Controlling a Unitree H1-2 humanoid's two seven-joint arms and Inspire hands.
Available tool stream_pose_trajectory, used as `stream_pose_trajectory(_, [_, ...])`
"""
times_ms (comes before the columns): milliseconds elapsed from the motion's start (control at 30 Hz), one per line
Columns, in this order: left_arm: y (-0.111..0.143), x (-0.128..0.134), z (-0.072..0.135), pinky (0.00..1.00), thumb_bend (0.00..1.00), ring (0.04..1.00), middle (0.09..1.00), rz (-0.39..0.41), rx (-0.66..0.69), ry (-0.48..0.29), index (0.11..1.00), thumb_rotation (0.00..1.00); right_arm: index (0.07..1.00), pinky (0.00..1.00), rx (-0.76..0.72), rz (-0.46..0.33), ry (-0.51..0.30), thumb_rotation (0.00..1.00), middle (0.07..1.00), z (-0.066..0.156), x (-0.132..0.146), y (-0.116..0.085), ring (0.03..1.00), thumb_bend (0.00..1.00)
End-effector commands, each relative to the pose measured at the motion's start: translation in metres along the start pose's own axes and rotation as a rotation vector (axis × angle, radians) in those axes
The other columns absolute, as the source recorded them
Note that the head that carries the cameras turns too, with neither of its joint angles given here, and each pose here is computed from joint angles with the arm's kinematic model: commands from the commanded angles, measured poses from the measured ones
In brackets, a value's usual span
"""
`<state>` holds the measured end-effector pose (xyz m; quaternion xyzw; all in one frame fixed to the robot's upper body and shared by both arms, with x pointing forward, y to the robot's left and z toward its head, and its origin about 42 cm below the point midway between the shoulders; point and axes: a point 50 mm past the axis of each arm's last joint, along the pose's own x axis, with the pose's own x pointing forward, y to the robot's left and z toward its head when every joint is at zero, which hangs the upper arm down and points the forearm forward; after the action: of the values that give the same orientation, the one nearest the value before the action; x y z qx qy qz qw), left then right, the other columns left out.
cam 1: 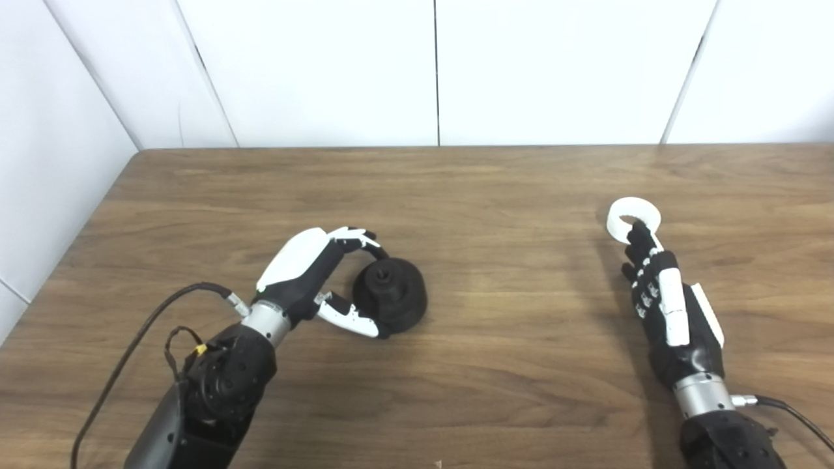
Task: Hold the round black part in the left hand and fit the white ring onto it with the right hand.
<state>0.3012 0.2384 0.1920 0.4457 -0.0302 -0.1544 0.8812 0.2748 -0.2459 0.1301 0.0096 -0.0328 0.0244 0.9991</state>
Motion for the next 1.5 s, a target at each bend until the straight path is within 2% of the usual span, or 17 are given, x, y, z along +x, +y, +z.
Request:
stream_pose_trajectory(0, [0.005, 0.002, 0.012, 0.87, 0.84, 0.952, 0.887, 0.047, 0.019, -0.061, 0.638, 0.21, 0.974, 1.00, 0.011, 0.013, -0.057, 1.00, 0.986, 0.012, 0.006, 0.005, 1.000, 0.60])
stream_pose_trajectory(167, [-0.001, 0.003, 0.017, 0.86, 0.84, 0.951, 0.886, 0.042, 0.013, -0.069, 0.648, 0.23, 0.976, 1.00, 0.013, 0.017, -0.058, 1.00, 0.986, 0.011, 0.007, 0.005, 1.000, 0.60])
stream_pose_trajectory(333, [-0.025, 0.005, 0.030, 0.86, 0.86, 0.956, 0.891, 0.027, -0.036, -0.090, 0.647, 0.25, 0.980, 1.00, 0.007, 0.017, -0.061, 1.00, 0.986, 0.014, 0.008, 0.005, 1.000, 0.59])
stream_pose_trajectory(700, [-0.051, -0.004, 0.030, 0.85, 0.86, 0.945, 0.880, 0.019, -0.006, -0.116, 0.635, 0.26, 0.980, 1.00, -0.003, 0.019, -0.066, 1.00, 0.984, 0.018, 0.008, 0.001, 1.000, 0.60])
stream_pose_trajectory(867, [-0.062, -0.010, 0.030, 0.85, 0.86, 0.956, 0.882, -0.001, -0.007, -0.122, 0.634, 0.22, 0.981, 1.00, 0.001, 0.020, -0.063, 1.00, 0.983, 0.020, 0.007, 0.001, 1.000, 0.60])
stream_pose_trajectory(1167, [-0.076, -0.017, 0.028, 0.85, 0.85, 0.961, 0.894, -0.044, 0.034, -0.134, 0.642, 0.23, 0.981, 1.00, 0.002, 0.017, -0.059, 1.00, 0.983, 0.021, 0.006, 0.000, 1.000, 0.62])
stream_pose_trajectory(1300, [-0.082, -0.023, 0.028, 0.89, 0.84, 0.973, 0.899, -0.081, 0.040, -0.133, 0.656, 0.22, 0.979, 1.00, -0.001, 0.020, -0.064, 1.00, 0.981, 0.022, 0.006, -0.001, 1.000, 0.61])
stream_pose_trajectory(1467, [-0.085, -0.028, 0.028, 0.91, 0.85, 0.971, 0.894, -0.088, 0.056, -0.138, 0.654, 0.23, 0.980, 1.00, -0.006, 0.017, -0.061, 1.00, 0.980, 0.023, 0.006, -0.001, 1.000, 0.61])
